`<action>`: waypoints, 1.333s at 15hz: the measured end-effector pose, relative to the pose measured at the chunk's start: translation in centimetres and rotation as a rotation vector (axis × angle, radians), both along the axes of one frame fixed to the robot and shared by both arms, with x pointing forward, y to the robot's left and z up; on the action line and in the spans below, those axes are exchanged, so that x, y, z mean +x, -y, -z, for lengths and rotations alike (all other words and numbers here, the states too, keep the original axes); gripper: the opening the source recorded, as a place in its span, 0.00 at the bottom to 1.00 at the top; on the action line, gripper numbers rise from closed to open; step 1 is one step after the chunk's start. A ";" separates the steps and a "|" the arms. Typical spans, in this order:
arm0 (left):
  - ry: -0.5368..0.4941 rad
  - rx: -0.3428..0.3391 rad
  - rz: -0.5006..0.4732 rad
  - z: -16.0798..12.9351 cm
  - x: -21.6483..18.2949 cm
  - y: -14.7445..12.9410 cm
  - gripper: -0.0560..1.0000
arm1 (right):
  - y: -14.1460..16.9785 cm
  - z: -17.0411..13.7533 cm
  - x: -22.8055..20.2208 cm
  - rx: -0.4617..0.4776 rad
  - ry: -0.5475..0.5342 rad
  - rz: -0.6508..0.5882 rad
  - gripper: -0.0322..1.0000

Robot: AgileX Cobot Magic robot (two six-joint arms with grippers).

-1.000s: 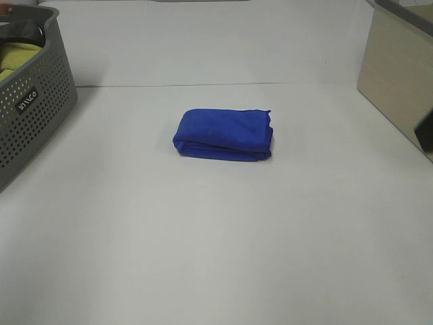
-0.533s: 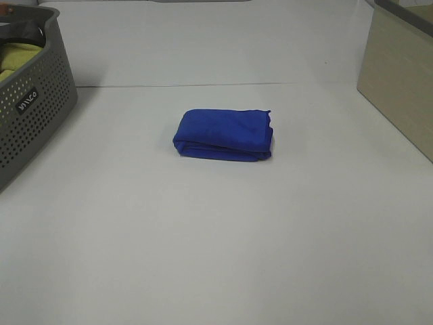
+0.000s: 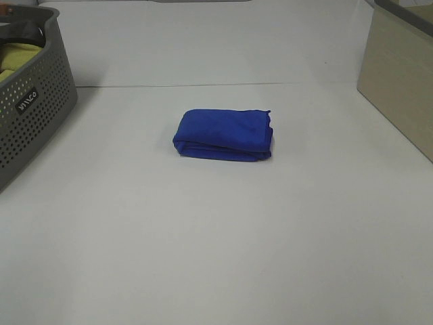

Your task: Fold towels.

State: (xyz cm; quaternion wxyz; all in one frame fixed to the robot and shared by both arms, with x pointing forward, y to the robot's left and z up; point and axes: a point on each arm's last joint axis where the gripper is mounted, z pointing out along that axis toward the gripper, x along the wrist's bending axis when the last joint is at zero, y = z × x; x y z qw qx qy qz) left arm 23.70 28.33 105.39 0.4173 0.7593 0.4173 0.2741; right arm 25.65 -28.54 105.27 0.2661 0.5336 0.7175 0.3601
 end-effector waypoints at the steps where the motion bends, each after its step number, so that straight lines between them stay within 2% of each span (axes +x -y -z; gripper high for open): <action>1: 0.006 -0.002 0.004 0.0 0.0 0.0 0.63 | 0.0 0.0 0.0 0.000 0.000 0.000 0.79; 10: 0.008 0.002 -0.005 0.0 0.0 0.0 0.63 | 0.0 0.0 0.0 0.001 0.000 0.004 0.79; 13: 0.011 0.001 -0.117 0.0 0.2 0.0 0.63 | 0.2 0.0 -0.3 0.004 0.027 0.108 0.79; 16: 0.074 -0.007 -0.225 -0.1 -0.5 0.0 0.63 | 0.3 -0.1 -1.7 0.011 0.128 0.191 0.79; 20: 0.080 -0.008 -0.236 -0.1 -0.6 0.0 0.63 | 0.2 0.0 -2.5 0.020 0.172 0.190 0.79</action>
